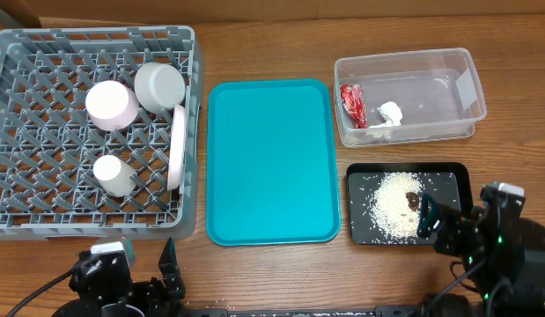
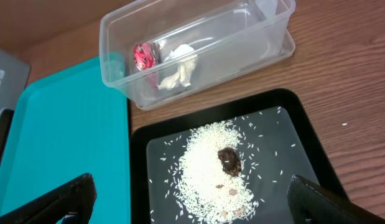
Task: Sort waste into correct bins and load items into the dishwasher
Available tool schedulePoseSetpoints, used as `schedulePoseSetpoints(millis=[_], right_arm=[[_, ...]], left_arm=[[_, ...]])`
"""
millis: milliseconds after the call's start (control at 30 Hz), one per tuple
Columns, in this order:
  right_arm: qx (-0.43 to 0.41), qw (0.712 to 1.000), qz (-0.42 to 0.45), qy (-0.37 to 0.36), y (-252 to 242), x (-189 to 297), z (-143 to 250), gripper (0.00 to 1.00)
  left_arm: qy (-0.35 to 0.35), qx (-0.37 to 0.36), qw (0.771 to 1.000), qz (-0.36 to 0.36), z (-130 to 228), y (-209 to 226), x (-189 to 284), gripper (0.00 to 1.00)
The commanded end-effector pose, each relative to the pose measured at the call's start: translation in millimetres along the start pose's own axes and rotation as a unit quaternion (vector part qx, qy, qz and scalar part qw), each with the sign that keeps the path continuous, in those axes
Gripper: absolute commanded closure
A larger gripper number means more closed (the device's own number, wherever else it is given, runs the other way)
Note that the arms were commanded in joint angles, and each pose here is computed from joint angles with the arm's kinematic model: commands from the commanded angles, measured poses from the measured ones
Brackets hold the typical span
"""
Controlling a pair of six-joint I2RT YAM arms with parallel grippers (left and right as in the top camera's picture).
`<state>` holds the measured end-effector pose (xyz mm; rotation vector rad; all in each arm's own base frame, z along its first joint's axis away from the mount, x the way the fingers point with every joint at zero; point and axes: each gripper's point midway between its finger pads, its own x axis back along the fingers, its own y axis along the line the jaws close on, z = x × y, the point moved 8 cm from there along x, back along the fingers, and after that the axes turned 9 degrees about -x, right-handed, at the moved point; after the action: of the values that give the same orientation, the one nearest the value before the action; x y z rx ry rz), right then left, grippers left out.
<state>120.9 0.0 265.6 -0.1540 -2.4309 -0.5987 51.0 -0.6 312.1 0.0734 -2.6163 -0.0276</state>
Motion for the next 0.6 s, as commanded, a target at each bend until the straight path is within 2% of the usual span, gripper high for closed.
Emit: schedulePoseSetpoints(millis=[0,100,233,400,567], right_arm=[[0.001,1.0,-0.008,-0.007,-5.6,1.8,14.3,0.0],[0.002,1.0,0.003,-0.021,-15.9,-3.4,29.1,0.0],[0.006,0.998,-0.024,-0.063,-18.4,-10.1,36.2,0.0],[0.019,0.976,-0.091,-0.196,-12.7,-27.0,23.0,0.0],[0.037,0.947,-0.146,-0.282,-4.0,-40.9,12.5,0.0]], left_arm=[[-0.001,-0.009,1.0,0.003,1.3,-0.5,-0.7,0.0],[-0.001,-0.009,1.0,0.003,1.3,-0.5,-0.7,0.0],[-0.001,-0.009,1.0,0.003,1.3,-0.5,-0.7,0.0],[-0.001,-0.009,1.0,0.003,1.3,-0.5,-0.7,0.0],[-0.001,-0.009,1.0,0.003,1.3,-0.5,-0.7,0.0]])
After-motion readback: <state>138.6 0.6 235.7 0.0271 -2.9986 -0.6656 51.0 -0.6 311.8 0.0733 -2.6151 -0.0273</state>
